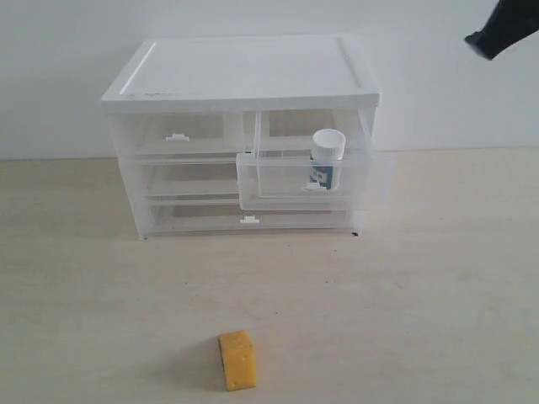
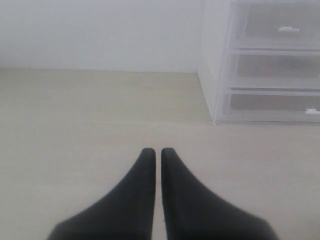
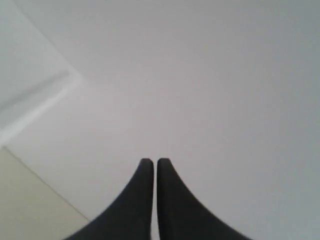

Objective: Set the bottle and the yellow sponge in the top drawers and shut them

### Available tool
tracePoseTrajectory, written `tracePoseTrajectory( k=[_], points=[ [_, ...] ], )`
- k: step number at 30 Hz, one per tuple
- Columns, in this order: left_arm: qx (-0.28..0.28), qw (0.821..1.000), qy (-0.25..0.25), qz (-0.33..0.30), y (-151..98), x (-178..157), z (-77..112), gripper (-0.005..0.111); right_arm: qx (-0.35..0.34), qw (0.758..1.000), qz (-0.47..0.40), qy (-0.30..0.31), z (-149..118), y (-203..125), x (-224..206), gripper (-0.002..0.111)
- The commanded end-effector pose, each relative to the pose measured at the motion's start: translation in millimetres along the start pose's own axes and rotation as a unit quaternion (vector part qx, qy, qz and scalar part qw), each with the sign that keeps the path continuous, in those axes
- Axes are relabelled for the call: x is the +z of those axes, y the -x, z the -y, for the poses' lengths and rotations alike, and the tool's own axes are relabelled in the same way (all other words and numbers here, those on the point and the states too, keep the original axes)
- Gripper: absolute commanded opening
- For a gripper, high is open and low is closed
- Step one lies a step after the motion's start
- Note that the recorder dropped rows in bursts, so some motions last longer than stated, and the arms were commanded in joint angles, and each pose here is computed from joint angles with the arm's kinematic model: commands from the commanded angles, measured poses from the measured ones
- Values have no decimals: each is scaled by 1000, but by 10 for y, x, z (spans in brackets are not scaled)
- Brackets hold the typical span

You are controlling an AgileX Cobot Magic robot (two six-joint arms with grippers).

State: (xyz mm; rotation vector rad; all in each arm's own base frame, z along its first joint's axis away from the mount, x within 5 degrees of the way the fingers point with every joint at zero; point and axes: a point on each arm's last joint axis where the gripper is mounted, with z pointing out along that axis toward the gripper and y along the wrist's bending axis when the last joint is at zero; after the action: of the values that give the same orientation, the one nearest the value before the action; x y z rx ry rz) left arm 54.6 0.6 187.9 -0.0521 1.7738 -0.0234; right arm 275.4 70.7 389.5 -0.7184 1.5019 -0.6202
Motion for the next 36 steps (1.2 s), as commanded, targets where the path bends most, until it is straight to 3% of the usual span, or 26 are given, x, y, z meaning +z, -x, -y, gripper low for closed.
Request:
tracePoseTrajectory(
  k=[1,4,7,10,16,21,36],
  points=[
    [-4,1000,0,4,-4,2,1,4,-50,991,-87,-91,207,-134,-55,0],
    [-4,1000,0,4,-4,2,1,4,-69,982,-164,-55,171,-258,-82,0],
    [-4,1000,0,4,-4,2,1,4,22,973,-212,91,42,-205,-144,0],
    [-4,1000,0,4,-4,2,1,4,70,959,-177,211,-62,-17,-204,0],
    [-4,1000,0,4,-4,2,1,4,135,895,-151,397,-333,236,-160,0],
    [-4,1000,0,4,-4,2,1,4,169,869,-161,437,-470,339,121,0],
    [-4,1000,0,4,-4,2,1,4,154,851,-208,457,-881,233,802,0]
  ],
)
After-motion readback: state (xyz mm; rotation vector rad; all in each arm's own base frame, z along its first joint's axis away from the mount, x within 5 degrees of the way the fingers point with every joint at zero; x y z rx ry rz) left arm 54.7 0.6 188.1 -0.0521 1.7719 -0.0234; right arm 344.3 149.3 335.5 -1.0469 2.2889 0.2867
